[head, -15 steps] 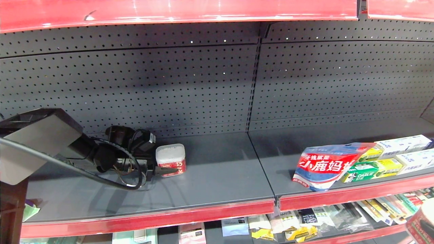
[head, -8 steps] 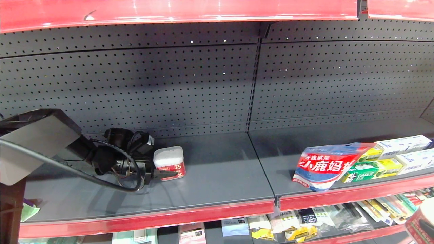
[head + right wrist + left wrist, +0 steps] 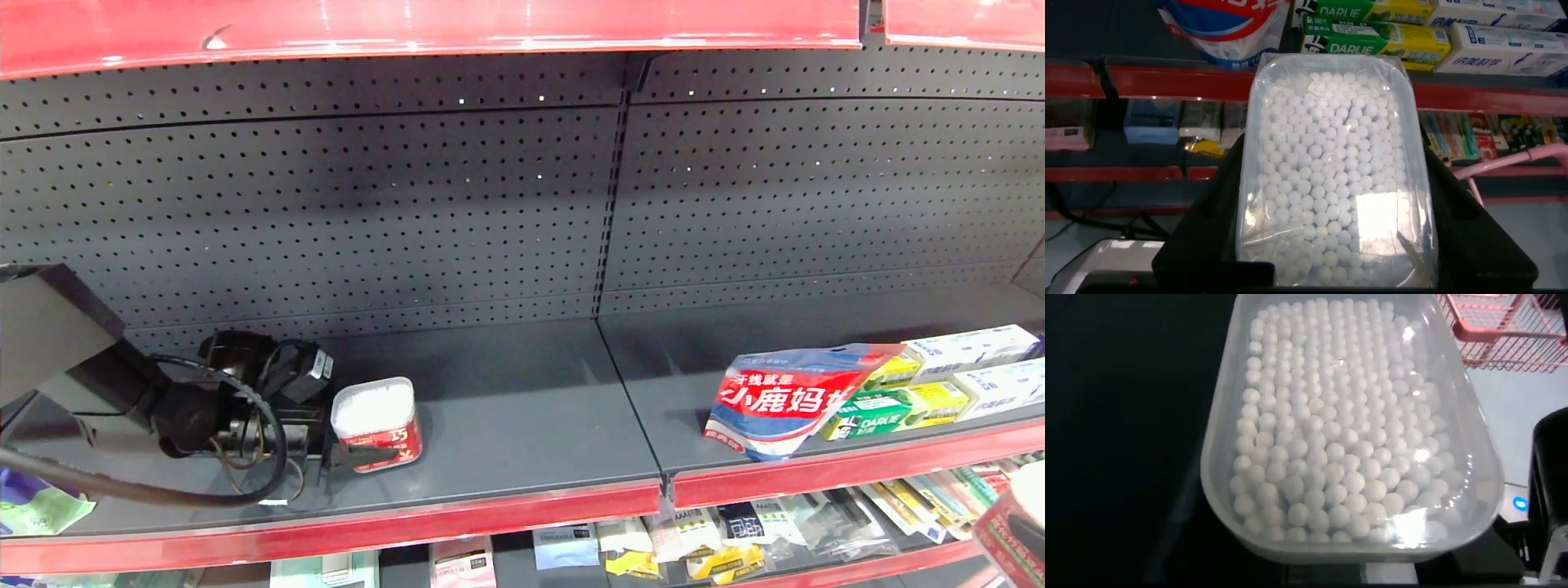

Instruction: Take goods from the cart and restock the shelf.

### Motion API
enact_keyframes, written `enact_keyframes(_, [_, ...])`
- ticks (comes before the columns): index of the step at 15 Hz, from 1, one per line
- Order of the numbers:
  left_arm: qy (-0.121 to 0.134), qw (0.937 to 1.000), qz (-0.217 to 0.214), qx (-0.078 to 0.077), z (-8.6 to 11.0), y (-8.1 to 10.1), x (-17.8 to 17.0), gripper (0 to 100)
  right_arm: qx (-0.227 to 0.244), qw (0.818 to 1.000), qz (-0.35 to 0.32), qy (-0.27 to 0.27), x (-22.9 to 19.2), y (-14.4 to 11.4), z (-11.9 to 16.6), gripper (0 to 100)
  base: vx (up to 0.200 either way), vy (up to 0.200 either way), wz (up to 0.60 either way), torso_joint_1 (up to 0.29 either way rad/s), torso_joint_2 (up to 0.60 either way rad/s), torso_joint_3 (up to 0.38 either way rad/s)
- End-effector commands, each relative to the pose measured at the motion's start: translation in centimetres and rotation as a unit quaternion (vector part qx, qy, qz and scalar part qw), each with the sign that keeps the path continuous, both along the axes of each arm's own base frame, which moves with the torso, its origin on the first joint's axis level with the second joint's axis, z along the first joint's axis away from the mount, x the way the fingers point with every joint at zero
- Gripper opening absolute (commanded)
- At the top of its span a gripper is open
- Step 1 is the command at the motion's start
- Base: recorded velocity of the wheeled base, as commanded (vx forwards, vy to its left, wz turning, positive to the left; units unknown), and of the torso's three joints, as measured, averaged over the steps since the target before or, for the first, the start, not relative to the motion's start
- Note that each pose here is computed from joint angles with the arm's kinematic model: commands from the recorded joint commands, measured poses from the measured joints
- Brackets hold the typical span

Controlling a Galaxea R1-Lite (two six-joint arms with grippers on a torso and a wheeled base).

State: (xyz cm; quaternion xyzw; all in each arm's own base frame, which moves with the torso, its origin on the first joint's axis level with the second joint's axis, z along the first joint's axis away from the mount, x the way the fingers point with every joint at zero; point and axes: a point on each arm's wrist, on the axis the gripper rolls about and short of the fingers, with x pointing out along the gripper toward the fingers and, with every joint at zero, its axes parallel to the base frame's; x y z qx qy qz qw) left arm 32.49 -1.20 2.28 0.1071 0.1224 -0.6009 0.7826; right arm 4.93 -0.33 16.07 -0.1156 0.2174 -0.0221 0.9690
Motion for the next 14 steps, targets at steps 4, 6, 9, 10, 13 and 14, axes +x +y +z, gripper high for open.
enact_keyframes(4, [-0.023, 0.9995, 0.018, 0.012, -0.1, 2.1, -1.8, 0, -0.001, 1.000, 0.001, 0.004, 0.1, 0.0, -0.1, 0, 0.000, 0.000, 0.00, 0.000, 0.00, 0.000])
enact_keyframes(6, [-0.024, 0.9995, 0.015, 0.012, -0.1, 2.0, -1.8, 0, -0.009, 1.000, 0.004, 0.007, 0.1, 0.0, -0.2, 0, 0.000, 0.000, 0.00, 0.000, 0.00, 0.000])
enact_keyframes(9, [-0.022, 0.9996, 0.012, 0.011, -0.2, 1.9, -1.9, 0, -0.010, 1.000, 0.004, 0.005, 0.1, 0.0, -0.1, 0, 0.000, 0.000, 0.00, 0.000, 0.00, 0.000])
enact_keyframes(10, [-0.022, 0.9997, 0.010, 0.011, -0.2, 1.7, -1.8, 0, -0.010, 1.000, 0.004, 0.005, 0.1, 0.0, -0.1, 0, 0.000, 0.000, 0.00, 0.000, 0.00, 0.000])
enact_keyframes(13, [-0.015, 0.9998, 0.007, 0.010, -0.7, 1.6, -1.9, 0, -0.010, 1.000, 0.003, 0.011, 0.1, 0.0, -0.4, 0, 0.000, 0.000, 0.00, 0.000, 0.00, 0.000])
enact_keyframes(14, [-0.008, 0.9999, 0.002, 0.009, -0.9, 1.4, -2.4, 0, -0.010, 1.000, 0.003, 0.012, 0.1, 0.0, -0.4, 0, 0.000, 0.000, 0.00, 0.000, 0.00, 0.000])
